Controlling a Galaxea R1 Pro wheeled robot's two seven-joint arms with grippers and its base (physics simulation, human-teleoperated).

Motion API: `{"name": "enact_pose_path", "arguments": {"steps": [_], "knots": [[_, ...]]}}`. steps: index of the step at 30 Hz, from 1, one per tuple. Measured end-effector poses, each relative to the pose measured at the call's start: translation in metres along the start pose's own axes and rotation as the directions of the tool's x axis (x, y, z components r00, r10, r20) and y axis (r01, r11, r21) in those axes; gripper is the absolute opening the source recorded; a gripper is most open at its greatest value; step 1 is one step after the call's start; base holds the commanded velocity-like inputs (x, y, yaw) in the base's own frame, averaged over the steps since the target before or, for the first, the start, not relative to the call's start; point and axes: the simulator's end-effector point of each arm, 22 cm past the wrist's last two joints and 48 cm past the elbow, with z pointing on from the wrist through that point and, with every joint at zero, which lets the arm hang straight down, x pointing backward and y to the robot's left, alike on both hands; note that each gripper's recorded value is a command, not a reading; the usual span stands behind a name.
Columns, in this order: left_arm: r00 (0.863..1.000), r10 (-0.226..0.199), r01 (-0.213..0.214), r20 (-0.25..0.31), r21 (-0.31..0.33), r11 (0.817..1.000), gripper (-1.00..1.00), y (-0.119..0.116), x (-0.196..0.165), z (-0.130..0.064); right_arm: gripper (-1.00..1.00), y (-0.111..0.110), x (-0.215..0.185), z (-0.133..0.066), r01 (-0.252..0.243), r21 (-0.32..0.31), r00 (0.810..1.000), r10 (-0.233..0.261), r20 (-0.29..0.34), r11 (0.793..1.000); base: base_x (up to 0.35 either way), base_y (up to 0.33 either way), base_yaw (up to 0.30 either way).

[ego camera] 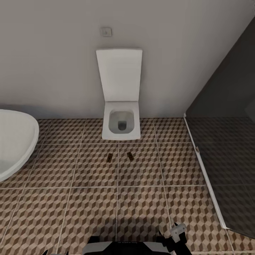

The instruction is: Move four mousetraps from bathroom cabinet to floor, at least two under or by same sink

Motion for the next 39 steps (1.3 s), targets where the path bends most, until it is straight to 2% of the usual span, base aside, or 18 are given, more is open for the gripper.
{"name": "enact_pose_path", "arguments": {"steps": [39], "knots": [[1.000, -0.001, 0.001, 0.010, -0.002, 1.000, 1.00, 0.007, -0.012, -0.042, 1.00, 0.003, -0.018, -0.042, 0.001, 0.000, 1.000, -0.001, 0.012, 1.000, 0.000, 0.000, 0.000]]}}
